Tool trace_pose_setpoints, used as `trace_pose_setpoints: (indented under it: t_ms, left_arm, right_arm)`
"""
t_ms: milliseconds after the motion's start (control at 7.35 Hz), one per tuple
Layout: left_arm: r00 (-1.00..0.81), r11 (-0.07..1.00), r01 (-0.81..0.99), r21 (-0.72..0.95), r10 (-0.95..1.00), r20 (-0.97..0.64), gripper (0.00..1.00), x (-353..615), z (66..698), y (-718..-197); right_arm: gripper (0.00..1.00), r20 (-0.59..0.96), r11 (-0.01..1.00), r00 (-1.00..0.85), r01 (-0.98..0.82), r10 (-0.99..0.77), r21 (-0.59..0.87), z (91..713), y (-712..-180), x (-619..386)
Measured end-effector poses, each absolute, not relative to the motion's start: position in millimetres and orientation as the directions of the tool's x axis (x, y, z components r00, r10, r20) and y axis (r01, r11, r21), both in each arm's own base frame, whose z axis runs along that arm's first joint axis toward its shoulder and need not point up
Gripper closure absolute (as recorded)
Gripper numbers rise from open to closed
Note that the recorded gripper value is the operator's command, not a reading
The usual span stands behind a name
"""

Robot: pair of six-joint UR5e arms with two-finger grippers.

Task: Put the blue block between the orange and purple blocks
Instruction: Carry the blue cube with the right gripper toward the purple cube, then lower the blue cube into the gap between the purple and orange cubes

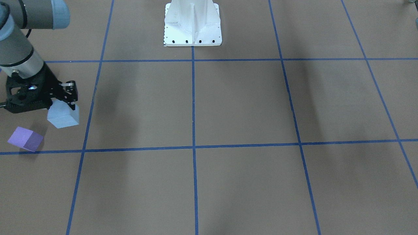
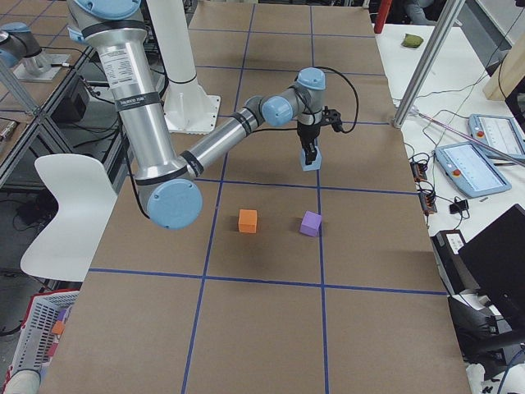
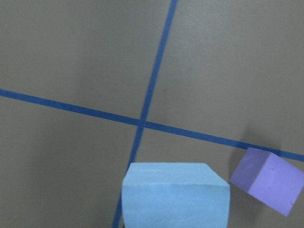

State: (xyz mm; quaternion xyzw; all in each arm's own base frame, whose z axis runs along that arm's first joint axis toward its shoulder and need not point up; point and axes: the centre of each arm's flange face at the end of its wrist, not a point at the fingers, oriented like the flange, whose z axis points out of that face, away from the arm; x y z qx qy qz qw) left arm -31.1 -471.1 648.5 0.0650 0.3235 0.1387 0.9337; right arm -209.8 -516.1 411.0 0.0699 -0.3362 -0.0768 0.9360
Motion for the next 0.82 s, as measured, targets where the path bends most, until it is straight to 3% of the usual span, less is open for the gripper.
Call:
trace_pose_setpoints:
  t_ms: [408,816]
  left_arm:
    - [0.752,0.952,-0.215,0.218,0.304,-0.584,0.00,-31,644,-475]
    - [0.755,0.951,-0.216,0.219,0.305,-0.580,0.00,-31,642,-477]
  right_arm:
    - [1.00,0.646,0.992,0.756,0.033,-0.104,0.122,508,-488,-182]
    - [1.00,0.645,1.000,0.763,0.015,-0.026,0.023,547,-464,-176]
